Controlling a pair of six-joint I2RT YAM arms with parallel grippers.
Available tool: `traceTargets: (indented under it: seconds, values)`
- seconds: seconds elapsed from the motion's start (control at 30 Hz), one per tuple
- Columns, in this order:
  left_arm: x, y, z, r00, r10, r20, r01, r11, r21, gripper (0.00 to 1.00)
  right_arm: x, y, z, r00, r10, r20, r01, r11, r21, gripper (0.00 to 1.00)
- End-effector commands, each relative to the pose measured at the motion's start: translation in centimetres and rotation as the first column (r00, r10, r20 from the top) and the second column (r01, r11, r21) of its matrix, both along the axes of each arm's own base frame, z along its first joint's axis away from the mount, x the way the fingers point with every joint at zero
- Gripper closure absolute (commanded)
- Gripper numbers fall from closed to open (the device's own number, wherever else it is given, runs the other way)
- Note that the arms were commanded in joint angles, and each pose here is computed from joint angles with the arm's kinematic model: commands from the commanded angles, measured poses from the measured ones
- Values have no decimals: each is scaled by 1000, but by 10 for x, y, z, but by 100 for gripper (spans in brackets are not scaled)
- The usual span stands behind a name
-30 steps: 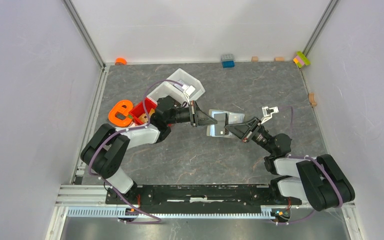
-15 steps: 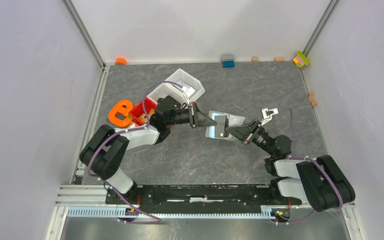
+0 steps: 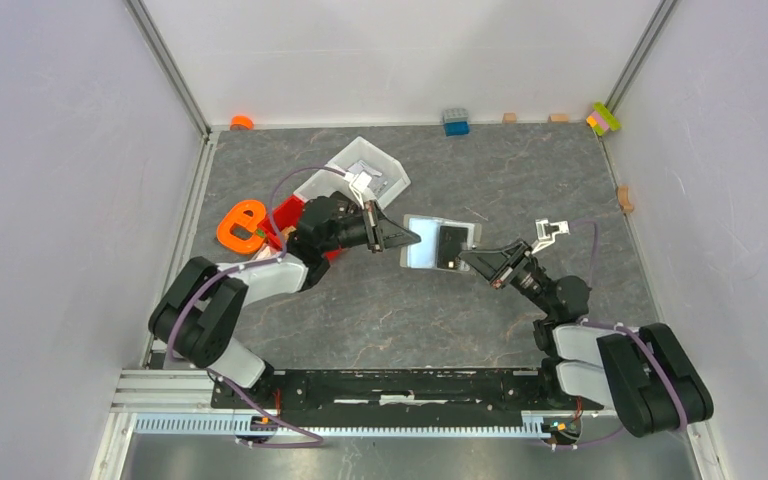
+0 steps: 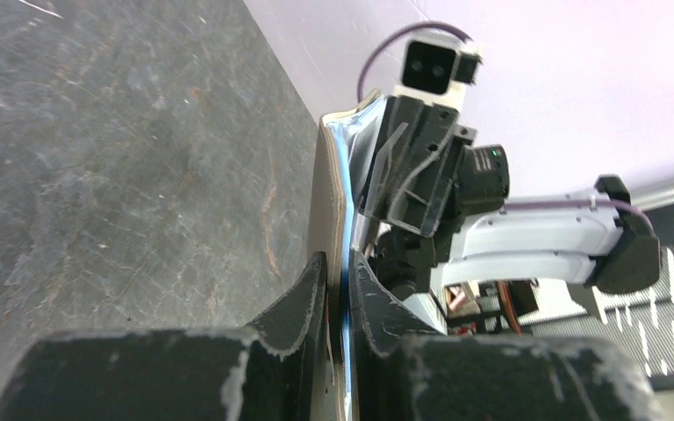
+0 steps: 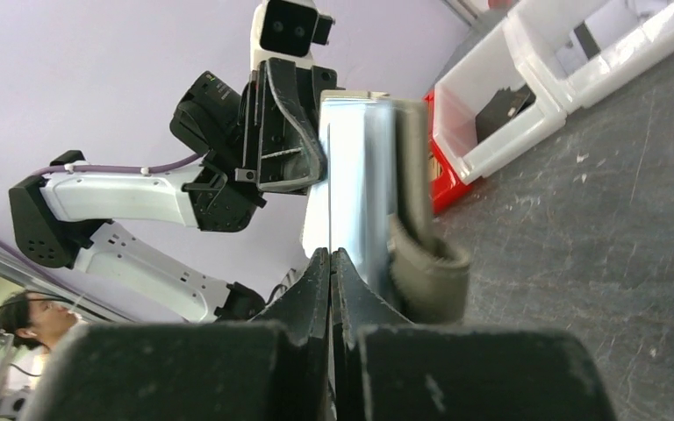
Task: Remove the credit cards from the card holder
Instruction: Remove the credit card from the card holder, then place the credit card in the storage box.
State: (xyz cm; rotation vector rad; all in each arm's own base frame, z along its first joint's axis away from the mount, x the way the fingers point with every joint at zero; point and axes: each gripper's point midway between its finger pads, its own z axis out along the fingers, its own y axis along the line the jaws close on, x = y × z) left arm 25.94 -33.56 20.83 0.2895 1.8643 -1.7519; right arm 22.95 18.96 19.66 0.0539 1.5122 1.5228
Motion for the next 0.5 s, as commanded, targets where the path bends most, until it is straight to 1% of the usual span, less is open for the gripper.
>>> traceTargets:
  seconds: [0.0, 0.17, 0.27, 0.47]
  values:
    - [16, 19, 15, 987, 141, 79, -144, 989, 29, 98, -1, -6, 21, 985, -49, 165, 54, 998, -23, 100]
    - [26, 41, 11, 951, 283, 125, -297, 948, 112, 98, 9, -10, 12, 981, -100, 166, 117, 989, -94, 100]
    - [34, 59, 6, 911, 383, 153, -406, 899, 164, 98, 18, -12, 5, 980, -127, 156, 150, 978, -145, 100]
    - [36, 91, 16, 829, 513, 224, -550, 820, 156, 98, 26, -10, 2, 980, -133, 151, 159, 971, -179, 100]
